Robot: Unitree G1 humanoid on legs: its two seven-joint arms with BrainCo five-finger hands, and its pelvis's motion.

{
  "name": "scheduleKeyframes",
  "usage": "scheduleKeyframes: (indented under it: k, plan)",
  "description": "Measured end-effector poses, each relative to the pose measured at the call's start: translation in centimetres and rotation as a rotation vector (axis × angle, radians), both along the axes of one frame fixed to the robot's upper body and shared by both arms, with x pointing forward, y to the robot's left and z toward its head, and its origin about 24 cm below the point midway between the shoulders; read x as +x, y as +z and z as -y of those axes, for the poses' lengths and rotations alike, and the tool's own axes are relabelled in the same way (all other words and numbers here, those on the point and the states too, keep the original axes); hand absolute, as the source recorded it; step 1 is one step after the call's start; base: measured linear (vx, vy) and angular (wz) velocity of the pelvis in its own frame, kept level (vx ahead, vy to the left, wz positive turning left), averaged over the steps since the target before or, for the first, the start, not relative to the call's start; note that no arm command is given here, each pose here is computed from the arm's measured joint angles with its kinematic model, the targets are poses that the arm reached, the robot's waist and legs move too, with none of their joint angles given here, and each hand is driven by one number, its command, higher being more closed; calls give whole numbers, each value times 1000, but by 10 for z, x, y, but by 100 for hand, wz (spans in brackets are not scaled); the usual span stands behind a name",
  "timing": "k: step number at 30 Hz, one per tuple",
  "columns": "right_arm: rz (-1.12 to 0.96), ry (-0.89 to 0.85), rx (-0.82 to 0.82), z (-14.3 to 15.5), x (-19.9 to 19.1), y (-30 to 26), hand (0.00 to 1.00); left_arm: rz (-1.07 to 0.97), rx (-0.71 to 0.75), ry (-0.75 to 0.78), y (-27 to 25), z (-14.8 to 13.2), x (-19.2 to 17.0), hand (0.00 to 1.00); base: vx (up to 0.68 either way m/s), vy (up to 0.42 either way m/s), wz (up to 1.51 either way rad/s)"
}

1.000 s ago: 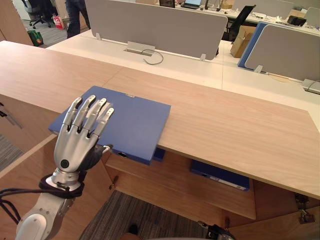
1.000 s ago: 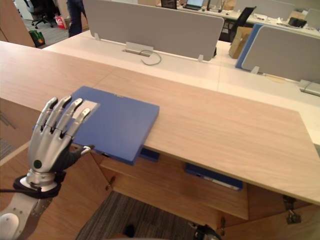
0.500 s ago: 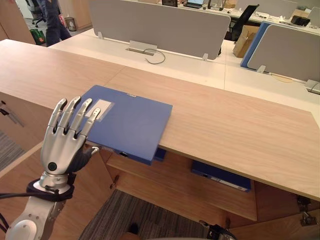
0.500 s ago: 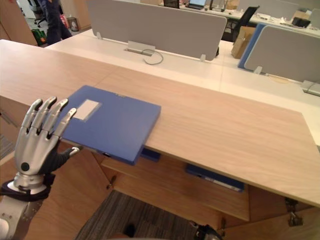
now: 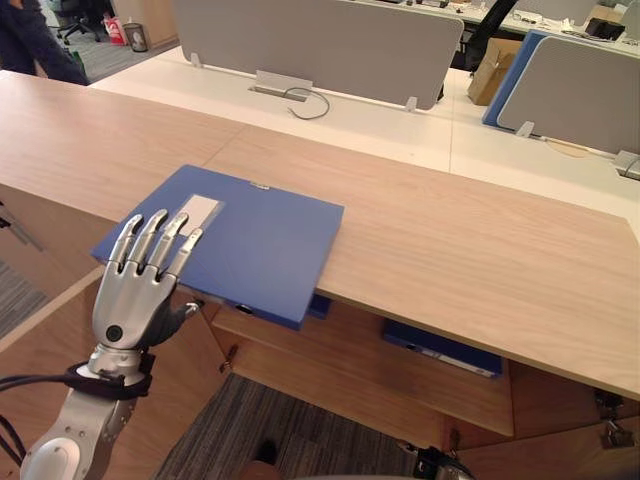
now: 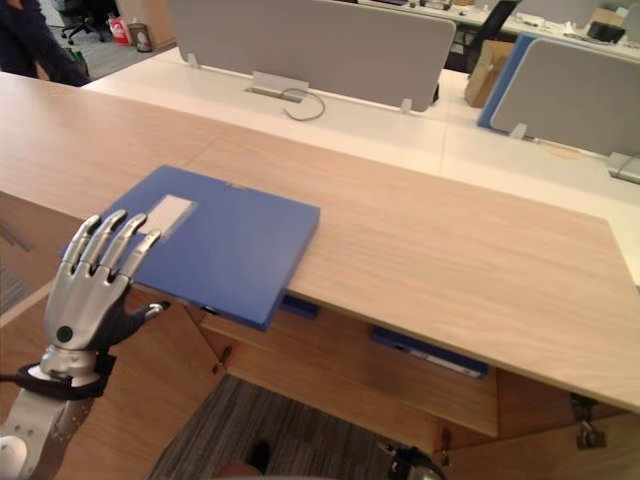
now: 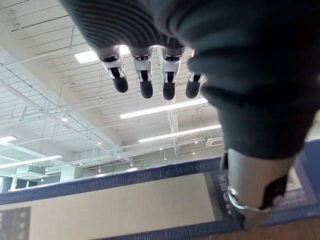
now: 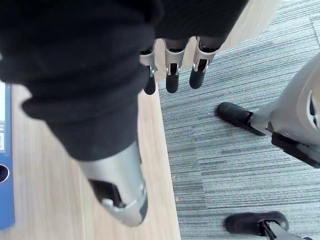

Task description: Walk over to the cabinet, pick up the folder, carry it to the office cabinet, place the folder inside the office cabinet, then close the office cabinet door

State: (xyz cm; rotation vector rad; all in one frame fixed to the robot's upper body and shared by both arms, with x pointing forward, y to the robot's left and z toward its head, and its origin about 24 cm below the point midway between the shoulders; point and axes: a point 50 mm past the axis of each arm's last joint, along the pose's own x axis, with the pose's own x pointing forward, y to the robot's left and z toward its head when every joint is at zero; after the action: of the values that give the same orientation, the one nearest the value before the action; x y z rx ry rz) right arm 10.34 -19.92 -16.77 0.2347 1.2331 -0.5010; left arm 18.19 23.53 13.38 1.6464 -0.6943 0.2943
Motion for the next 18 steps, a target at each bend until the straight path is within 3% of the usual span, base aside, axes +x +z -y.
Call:
scheduleKeyframes:
  k: [16,17,18]
  plan:
    - [-9,34,-10,0,0,0,0,-160,46,-34,-27,4,13,0,0,0,-4]
    - [-8,34,-11,0,0,0,0,-163,49,-32,-28,4,13,100,0,0,0]
    - [-8,34,-11,0,0,0,0,-168,49,-29,-29,3,14,100,0,0,0]
